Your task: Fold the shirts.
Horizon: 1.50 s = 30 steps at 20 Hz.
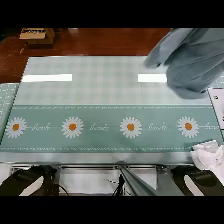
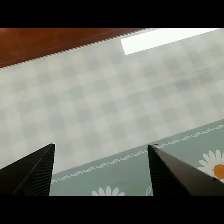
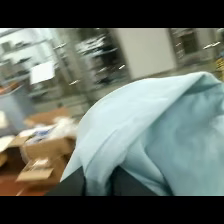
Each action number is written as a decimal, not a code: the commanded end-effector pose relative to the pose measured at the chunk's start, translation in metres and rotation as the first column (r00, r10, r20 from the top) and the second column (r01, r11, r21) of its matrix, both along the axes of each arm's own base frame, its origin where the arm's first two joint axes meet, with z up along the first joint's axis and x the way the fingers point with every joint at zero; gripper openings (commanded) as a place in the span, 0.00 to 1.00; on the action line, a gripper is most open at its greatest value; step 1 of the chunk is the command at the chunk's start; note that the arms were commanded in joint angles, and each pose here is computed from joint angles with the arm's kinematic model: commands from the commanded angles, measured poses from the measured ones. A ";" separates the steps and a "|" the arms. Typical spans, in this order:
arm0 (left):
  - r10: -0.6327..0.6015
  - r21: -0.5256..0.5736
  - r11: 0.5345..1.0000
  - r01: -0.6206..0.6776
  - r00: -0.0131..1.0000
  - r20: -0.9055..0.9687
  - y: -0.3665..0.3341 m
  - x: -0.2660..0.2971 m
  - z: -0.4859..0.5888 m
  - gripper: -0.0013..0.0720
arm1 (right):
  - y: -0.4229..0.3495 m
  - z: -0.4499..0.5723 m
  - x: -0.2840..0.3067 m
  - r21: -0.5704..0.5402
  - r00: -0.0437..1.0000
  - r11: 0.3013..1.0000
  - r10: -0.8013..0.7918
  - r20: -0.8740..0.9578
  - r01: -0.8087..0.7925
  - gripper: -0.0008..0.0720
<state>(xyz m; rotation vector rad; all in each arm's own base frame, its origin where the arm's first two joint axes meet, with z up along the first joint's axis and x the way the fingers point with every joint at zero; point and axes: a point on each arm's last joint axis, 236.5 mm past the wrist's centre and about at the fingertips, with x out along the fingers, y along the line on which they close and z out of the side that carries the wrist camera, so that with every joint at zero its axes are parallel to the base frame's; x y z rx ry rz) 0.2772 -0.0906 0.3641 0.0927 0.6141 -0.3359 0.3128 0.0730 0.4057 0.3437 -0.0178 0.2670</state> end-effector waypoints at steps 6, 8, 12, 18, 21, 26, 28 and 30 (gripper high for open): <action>0.030 0.035 0.999 -0.022 0.971 -0.237 0.005 -0.020 -0.064 0.98 | 0.172 -0.231 -0.026 -0.134 0.683 0.826 0.349 -0.641 -0.548 0.06; 0.037 0.061 0.998 -0.018 0.944 -0.328 0.005 -0.018 -0.098 0.98 | 0.202 -0.288 -0.020 -0.172 0.636 0.788 0.324 -0.700 -0.591 0.06; 0.051 0.103 0.995 0.001 0.862 -0.504 0.003 -0.021 -0.173 0.98 | 0.243 -0.370 -0.010 -0.101 0.520 0.784 0.304 -0.798 -0.613 0.06; -0.050 -0.014 0.999 0.052 0.784 -0.619 -0.031 -0.029 -0.233 0.98 | 0.257 -0.364 0.007 -0.065 0.550 0.805 0.342 -0.762 -0.589 0.61; -0.089 -0.077 0.996 0.053 0.797 -0.597 -0.045 -0.022 -0.234 0.98 | 0.230 -0.311 0.021 -0.178 0.639 0.783 0.328 -0.695 -0.596 0.65; -0.099 -0.084 0.994 0.063 0.826 -0.555 -0.048 -0.011 -0.230 0.98 | 0.063 -0.241 0.054 -0.503 0.811 0.806 -0.050 -0.583 -0.311 0.65; -0.108 -0.079 0.994 0.077 0.830 -0.548 -0.048 -0.009 -0.234 0.98 | -0.016 -0.248 0.044 -0.547 0.735 0.811 -0.239 -0.634 -0.208 0.66; -0.113 -0.104 0.992 0.067 0.826 -0.552 -0.053 -0.007 -0.246 0.98 | -0.079 -0.263 0.028 -0.568 0.624 0.808 -0.365 -0.691 -0.156 0.67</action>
